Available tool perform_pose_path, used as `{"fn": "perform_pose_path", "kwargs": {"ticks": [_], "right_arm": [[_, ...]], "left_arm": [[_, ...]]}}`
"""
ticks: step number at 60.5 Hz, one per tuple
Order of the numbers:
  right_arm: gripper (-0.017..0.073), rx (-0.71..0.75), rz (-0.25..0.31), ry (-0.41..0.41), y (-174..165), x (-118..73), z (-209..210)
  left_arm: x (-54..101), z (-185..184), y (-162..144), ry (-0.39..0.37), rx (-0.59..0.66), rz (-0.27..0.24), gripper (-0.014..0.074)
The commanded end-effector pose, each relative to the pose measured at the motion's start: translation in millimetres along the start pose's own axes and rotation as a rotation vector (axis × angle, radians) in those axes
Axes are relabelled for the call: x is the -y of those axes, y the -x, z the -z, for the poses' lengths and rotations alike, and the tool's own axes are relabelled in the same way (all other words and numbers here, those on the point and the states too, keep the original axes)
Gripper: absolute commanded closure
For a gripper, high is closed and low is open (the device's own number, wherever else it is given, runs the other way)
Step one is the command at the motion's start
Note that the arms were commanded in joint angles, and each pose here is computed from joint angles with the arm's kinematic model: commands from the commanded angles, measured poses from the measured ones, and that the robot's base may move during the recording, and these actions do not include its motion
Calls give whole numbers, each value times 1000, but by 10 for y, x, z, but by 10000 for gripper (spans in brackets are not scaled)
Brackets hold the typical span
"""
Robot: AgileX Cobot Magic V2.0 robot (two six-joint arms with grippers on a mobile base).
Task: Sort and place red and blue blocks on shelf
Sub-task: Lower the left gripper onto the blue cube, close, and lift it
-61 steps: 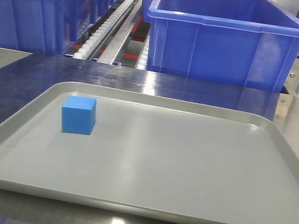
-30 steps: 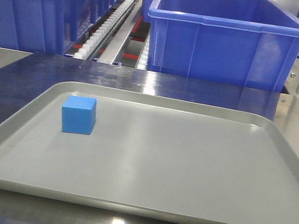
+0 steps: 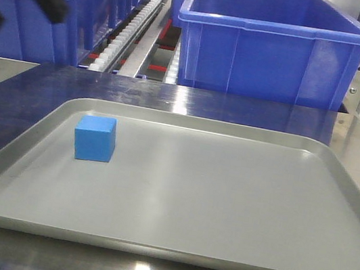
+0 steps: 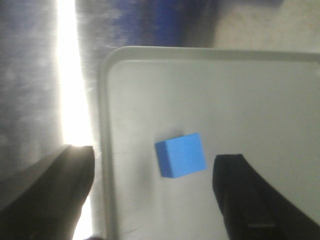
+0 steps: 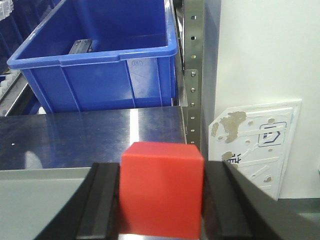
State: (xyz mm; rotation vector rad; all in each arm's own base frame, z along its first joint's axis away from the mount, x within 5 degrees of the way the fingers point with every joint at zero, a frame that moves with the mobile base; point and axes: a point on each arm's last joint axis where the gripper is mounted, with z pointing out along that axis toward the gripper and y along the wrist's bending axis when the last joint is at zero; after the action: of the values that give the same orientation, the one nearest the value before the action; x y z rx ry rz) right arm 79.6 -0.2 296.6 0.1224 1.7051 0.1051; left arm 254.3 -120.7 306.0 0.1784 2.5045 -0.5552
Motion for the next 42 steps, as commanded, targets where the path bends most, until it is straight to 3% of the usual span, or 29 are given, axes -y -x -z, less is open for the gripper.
{"fn": "perform_pose_path", "kwargs": {"ticks": [1,22,42], "right_arm": [[502,119,14,10,180,-21,21],[502,119,14,10,180,-21,21],[502,119,14,10,180,-21,21]], "left_arm": [[198,8,161,-48,74,-5,48],[578,-478,89,17,-29,-79,48],[573,-721,7,75,-83,-80,48]]}}
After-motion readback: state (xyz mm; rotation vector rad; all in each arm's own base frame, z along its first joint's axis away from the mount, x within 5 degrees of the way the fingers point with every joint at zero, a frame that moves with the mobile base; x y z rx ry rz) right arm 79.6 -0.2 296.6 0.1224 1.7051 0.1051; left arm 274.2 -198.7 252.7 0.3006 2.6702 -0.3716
